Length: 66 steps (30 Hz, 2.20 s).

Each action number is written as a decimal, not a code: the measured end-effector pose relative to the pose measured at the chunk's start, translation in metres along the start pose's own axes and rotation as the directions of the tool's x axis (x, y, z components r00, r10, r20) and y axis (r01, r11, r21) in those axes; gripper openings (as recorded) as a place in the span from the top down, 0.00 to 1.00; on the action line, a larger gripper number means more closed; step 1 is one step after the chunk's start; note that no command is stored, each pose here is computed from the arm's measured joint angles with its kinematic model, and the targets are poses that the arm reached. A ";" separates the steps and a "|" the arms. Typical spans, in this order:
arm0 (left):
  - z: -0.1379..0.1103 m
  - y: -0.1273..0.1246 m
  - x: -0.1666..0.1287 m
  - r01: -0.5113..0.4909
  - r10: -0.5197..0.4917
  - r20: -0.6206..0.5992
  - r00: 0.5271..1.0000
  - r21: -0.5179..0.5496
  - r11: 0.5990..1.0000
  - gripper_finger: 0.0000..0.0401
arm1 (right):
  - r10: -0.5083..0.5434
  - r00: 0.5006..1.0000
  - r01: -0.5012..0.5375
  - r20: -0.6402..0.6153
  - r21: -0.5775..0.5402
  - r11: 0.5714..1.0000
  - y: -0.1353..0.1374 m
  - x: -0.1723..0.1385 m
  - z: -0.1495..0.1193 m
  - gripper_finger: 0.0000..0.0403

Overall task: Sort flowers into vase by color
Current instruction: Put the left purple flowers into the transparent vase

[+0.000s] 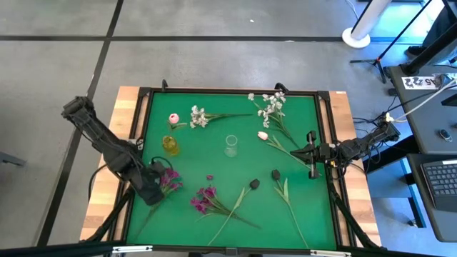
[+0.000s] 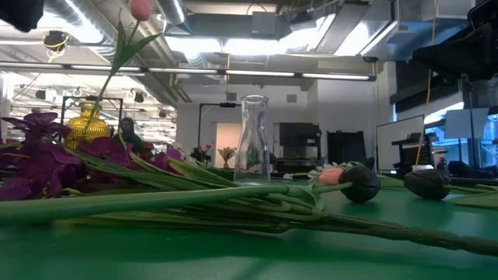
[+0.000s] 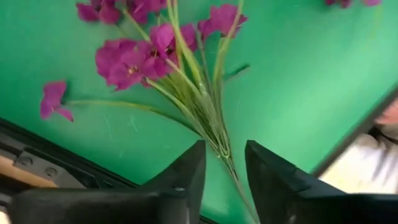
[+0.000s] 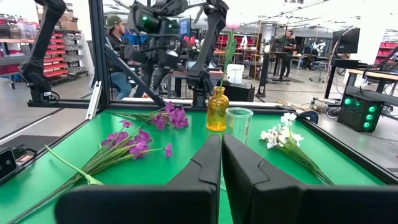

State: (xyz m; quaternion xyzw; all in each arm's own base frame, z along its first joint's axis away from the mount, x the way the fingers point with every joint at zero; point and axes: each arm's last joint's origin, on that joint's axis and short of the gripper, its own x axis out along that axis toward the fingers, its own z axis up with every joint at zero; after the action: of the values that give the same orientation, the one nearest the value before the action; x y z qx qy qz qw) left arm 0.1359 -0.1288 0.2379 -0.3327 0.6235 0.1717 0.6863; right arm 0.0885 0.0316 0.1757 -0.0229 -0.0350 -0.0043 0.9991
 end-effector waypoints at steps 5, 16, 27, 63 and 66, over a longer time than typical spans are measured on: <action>-0.008 -0.010 0.021 -0.087 0.089 0.036 0.995 -0.058 0.994 0.61 | -0.001 1.000 0.001 0.000 0.000 1.000 0.000 0.000 0.000 0.96; -0.029 -0.026 0.060 -0.175 0.186 0.077 0.979 -0.139 0.975 0.46 | -0.001 1.000 0.001 0.000 0.000 1.000 0.000 0.000 0.000 0.96; -0.032 -0.030 0.084 -0.243 0.255 0.062 0.965 -0.152 0.958 0.36 | 0.000 1.000 0.000 0.000 0.000 1.000 0.000 0.000 0.000 0.96; -0.007 -0.052 0.070 -0.196 0.221 0.265 0.939 -0.118 0.974 0.96 | -0.001 1.000 0.001 0.000 0.000 1.000 0.000 0.000 0.000 0.96; -0.004 -0.056 0.047 -0.227 0.253 0.334 0.908 -0.115 0.967 0.97 | -0.001 1.000 0.001 0.000 0.000 1.000 0.000 0.000 0.000 0.96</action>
State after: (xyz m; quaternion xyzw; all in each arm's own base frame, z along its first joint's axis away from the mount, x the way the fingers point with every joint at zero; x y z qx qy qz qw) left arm 0.1772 -0.1804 0.2063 -0.2432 0.5225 0.3334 0.7462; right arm 0.0885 0.0316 0.1757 -0.0230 -0.0349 -0.0046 0.9991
